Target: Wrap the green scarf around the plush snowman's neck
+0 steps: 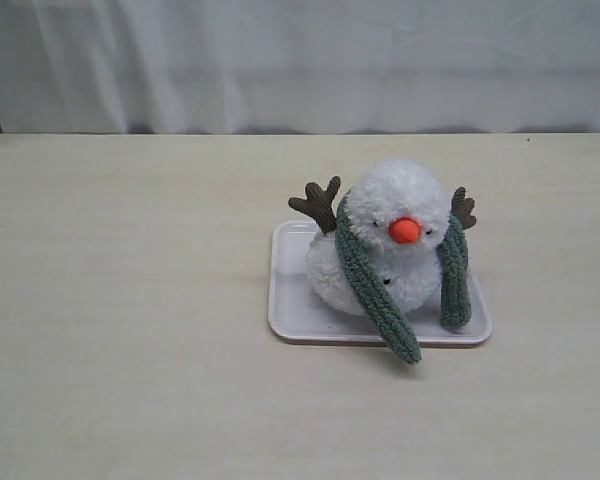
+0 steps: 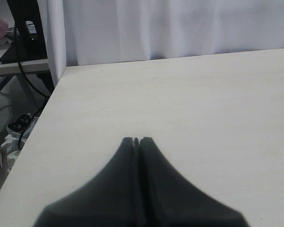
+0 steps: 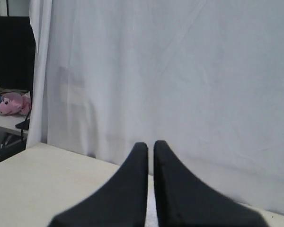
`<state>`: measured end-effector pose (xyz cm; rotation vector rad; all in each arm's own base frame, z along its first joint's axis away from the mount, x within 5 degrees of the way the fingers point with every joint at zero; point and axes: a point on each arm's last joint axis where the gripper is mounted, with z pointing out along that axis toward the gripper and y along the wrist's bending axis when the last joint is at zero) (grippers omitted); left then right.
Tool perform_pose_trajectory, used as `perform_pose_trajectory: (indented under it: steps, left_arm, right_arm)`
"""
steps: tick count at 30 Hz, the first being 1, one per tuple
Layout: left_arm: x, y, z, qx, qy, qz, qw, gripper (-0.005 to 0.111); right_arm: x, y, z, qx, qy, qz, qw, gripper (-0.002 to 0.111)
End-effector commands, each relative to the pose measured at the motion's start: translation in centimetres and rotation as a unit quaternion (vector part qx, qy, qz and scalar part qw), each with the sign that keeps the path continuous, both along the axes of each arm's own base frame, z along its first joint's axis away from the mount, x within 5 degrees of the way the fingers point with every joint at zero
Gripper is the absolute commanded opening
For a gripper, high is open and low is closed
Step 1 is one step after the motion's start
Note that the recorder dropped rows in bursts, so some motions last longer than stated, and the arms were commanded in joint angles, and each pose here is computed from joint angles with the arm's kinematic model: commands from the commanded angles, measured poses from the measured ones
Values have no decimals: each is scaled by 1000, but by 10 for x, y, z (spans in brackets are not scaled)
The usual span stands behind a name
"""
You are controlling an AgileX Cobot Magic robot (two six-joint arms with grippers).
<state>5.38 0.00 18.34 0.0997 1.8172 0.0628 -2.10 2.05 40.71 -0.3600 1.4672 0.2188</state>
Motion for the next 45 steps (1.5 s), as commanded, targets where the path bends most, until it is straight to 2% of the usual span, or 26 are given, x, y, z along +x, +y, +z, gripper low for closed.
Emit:
perform_pose_trajectory:
  steps: [1, 7, 25, 31, 38, 45]
  left_arm:
    - [0, 0, 1, -2, -6, 0, 1000, 0]
    - [0, 0, 1, -2, -6, 0, 1000, 0]
    - [0, 0, 1, -2, -7, 0, 1000, 0]
    - [0, 0, 1, -2, -7, 0, 1000, 0]
    - [0, 0, 1, -2, -7, 0, 1000, 0]
    - [0, 0, 1, -2, -6, 0, 1000, 0]
  right_arm:
    - [-17, -2, -2, -1, -32, -7, 999, 4]
    - [-28, -4, -4, 1, -52, -7, 999, 4]
    - [-28, -4, -4, 4, -51, -6, 999, 4]
    - [-28, -4, -3, 39, -43, -3, 998, 4]
    - [-29, -6, 6, 113, -67, 0, 991, 4]
    - [-33, 0, 8, 162, -58, 45, 984, 4]
